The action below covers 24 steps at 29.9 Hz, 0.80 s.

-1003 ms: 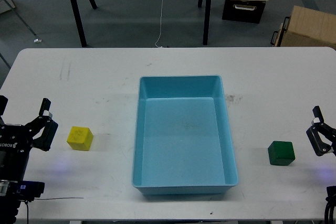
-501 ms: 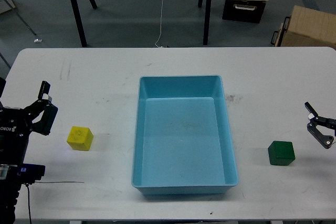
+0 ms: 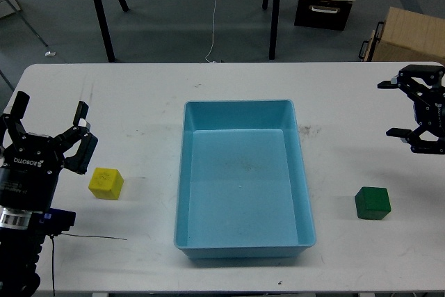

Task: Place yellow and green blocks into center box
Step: 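Lower the right gripper onto the green cube and close it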

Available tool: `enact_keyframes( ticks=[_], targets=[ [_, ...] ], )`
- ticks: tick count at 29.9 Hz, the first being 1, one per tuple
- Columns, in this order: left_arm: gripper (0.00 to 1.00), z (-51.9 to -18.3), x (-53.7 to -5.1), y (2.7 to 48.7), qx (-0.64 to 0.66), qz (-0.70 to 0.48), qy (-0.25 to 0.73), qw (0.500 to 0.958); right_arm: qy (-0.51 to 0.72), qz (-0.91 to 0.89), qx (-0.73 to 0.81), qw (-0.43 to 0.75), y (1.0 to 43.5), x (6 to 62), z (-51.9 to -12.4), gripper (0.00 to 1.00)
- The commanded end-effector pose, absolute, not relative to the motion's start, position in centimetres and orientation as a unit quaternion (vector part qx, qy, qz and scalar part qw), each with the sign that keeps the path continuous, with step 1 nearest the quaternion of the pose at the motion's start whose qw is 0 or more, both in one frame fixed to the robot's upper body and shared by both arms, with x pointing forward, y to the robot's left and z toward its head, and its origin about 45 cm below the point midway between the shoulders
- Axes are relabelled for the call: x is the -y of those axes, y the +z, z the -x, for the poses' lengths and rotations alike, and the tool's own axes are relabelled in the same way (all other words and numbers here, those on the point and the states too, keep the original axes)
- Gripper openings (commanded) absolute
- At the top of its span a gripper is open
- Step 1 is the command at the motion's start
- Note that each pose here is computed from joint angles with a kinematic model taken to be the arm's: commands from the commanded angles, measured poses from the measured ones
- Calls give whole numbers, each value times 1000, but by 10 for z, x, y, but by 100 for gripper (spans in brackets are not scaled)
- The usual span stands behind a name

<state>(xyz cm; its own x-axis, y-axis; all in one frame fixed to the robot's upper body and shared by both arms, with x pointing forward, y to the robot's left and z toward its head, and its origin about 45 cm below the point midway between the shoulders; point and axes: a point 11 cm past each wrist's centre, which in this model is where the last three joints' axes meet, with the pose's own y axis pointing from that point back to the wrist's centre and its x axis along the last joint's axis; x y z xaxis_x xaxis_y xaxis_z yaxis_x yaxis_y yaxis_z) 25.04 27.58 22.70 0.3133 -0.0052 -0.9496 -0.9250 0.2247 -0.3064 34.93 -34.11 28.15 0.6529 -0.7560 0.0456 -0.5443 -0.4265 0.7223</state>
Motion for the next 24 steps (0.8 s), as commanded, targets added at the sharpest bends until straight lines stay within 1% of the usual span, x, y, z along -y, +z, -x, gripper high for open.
enact_keyframes(
  ticks=[1, 4, 6, 9, 14, 18, 24],
  targets=[
    [100, -254, -273, 226, -455, 496, 365, 644, -36, -806, 295, 511, 272, 309, -355, 100],
    [100, -254, -272, 226, -455, 496, 364, 644, 22, -783, 206, 587, 268, 297, -349, 100],
    [100, -253, -272, 225, -456, 496, 365, 642, 50, -770, 160, 615, 267, 292, -346, 100],
    [100, -252, -272, 222, -458, 498, 368, 638, 78, -754, 132, 639, 257, 290, -343, 100],
    [100, -251, -265, 221, -463, 511, 362, 627, 65, -736, 83, 668, 217, 298, -318, 100],
    [100, -251, -263, 219, -459, 504, 366, 633, 23, -747, 59, 661, 191, 292, -299, 100],
    [100, -249, -254, 210, -470, 494, 367, 633, 17, -746, 54, 664, 184, 294, -293, 100]
  ],
)
